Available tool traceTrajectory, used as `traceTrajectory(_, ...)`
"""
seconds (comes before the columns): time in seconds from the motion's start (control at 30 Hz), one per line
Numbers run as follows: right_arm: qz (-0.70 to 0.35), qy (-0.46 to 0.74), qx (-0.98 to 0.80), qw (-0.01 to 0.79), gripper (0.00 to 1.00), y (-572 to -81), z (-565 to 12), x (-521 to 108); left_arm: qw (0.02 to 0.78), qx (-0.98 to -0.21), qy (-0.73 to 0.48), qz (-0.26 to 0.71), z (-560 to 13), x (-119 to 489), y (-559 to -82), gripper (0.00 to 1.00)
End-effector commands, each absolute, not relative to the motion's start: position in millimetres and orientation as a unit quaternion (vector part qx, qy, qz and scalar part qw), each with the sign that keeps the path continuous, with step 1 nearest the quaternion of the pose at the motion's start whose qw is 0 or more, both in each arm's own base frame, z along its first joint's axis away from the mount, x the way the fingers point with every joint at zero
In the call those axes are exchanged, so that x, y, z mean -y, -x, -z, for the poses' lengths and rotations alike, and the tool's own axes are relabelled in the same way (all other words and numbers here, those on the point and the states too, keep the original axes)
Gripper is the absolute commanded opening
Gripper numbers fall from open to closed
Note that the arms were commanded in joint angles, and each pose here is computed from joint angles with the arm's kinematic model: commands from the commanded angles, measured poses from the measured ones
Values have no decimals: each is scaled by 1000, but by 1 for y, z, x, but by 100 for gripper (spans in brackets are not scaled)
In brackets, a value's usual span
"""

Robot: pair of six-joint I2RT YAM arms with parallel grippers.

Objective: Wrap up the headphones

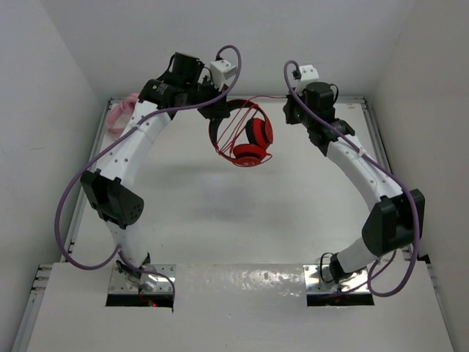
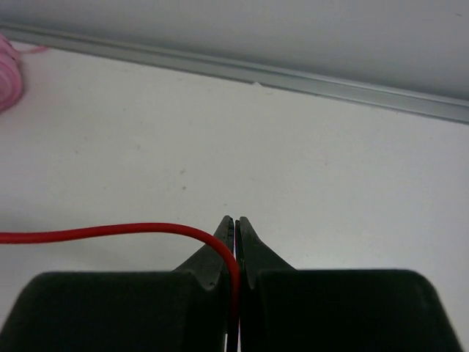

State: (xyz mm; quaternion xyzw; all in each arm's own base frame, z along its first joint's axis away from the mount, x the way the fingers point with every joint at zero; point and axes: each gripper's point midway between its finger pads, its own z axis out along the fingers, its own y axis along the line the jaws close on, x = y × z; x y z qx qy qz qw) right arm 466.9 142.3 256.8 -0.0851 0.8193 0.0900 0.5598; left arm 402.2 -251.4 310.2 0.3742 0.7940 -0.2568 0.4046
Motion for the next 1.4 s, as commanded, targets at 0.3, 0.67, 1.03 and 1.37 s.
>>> traceTrajectory(0.3, -223, 155, -761, 589, 0, -387, -270, -224, 492, -772, -210, 343, -408, 229, -421, 0)
traceTrajectory(0.67, -188, 274, -759, 561, 0, -338, -286, -239, 543, -800, -236, 98, -372, 163, -463, 0)
traceTrajectory(1.03, -184, 311, -765, 533, 0, -321, -268, -250, 555, -789, -229, 132, -384, 179, -463, 0)
traceTrajectory(1.37, -180, 336, -754, 536, 0, -321, -296, -254, 549, -800, -243, -5, -364, 159, -473, 0)
